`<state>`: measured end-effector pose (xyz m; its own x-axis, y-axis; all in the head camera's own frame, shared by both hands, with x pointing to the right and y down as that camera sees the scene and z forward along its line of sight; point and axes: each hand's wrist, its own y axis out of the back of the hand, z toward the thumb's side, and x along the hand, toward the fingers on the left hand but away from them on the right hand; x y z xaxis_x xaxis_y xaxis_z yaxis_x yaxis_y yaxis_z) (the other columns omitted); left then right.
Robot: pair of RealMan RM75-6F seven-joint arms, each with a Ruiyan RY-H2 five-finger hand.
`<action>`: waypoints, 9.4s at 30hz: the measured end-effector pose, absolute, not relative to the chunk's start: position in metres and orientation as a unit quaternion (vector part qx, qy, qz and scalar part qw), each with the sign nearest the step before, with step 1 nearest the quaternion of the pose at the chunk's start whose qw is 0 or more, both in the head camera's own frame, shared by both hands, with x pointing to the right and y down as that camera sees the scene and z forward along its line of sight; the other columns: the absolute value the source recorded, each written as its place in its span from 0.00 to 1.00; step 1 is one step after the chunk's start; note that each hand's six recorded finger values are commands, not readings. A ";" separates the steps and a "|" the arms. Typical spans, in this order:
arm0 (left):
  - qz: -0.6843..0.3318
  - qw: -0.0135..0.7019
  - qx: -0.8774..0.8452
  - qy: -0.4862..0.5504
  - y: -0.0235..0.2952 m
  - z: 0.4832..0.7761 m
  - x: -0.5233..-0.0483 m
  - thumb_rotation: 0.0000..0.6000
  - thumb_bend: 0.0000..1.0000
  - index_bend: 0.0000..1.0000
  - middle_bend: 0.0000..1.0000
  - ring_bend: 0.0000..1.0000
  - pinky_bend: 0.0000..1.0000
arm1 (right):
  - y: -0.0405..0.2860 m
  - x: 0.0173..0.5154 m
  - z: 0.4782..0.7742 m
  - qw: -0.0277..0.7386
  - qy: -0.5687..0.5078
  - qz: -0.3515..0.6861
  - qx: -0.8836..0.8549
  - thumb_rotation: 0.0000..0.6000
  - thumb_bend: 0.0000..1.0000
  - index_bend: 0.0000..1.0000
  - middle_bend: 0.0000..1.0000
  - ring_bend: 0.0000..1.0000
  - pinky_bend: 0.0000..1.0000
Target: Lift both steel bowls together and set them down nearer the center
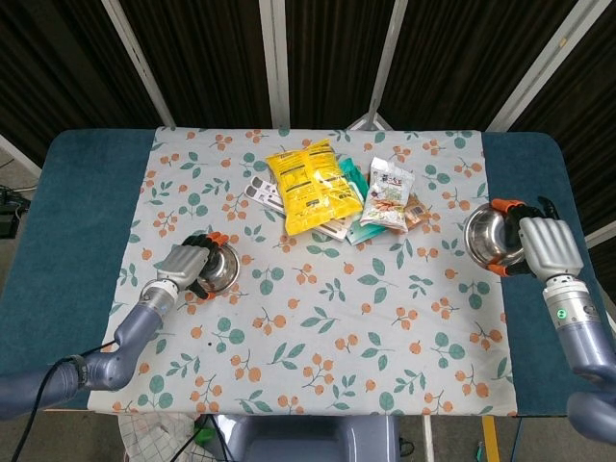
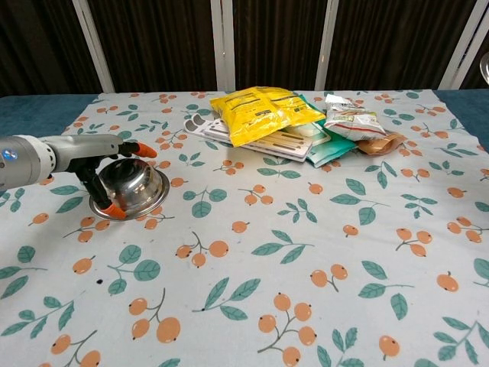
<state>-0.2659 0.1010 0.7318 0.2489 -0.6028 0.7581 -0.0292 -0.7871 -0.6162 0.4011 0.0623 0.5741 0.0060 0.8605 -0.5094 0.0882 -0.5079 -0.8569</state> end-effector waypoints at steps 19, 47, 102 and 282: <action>-0.594 0.256 -0.736 0.199 0.100 0.732 -0.263 1.00 0.00 0.24 0.17 0.12 0.18 | 0.061 0.403 0.573 0.325 -0.376 0.598 -0.629 1.00 0.00 0.27 0.26 0.34 0.04; -0.459 0.155 -0.777 0.403 0.066 0.676 -0.279 1.00 0.03 0.34 0.26 0.20 0.36 | 0.047 0.375 0.578 0.274 -0.412 0.544 -0.677 1.00 0.00 0.27 0.26 0.34 0.04; -0.030 0.093 -0.843 0.528 0.081 0.636 -0.163 1.00 0.02 0.32 0.21 0.14 0.33 | 0.048 0.196 0.583 -0.046 -0.436 0.216 -0.873 1.00 0.00 0.30 0.26 0.34 0.04; -0.524 0.084 -0.738 0.416 0.097 0.715 -0.207 1.00 0.00 0.30 0.19 0.14 0.32 | 0.093 0.228 0.699 0.405 -0.184 0.510 -0.736 1.00 0.00 0.36 0.26 0.34 0.06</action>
<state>-0.2072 0.0971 0.7146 0.1047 -0.7025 0.7039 -0.5267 -0.6396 -0.5600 0.2280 0.0934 0.6994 0.4125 0.6840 -0.6017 -0.1428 -0.6038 -0.7842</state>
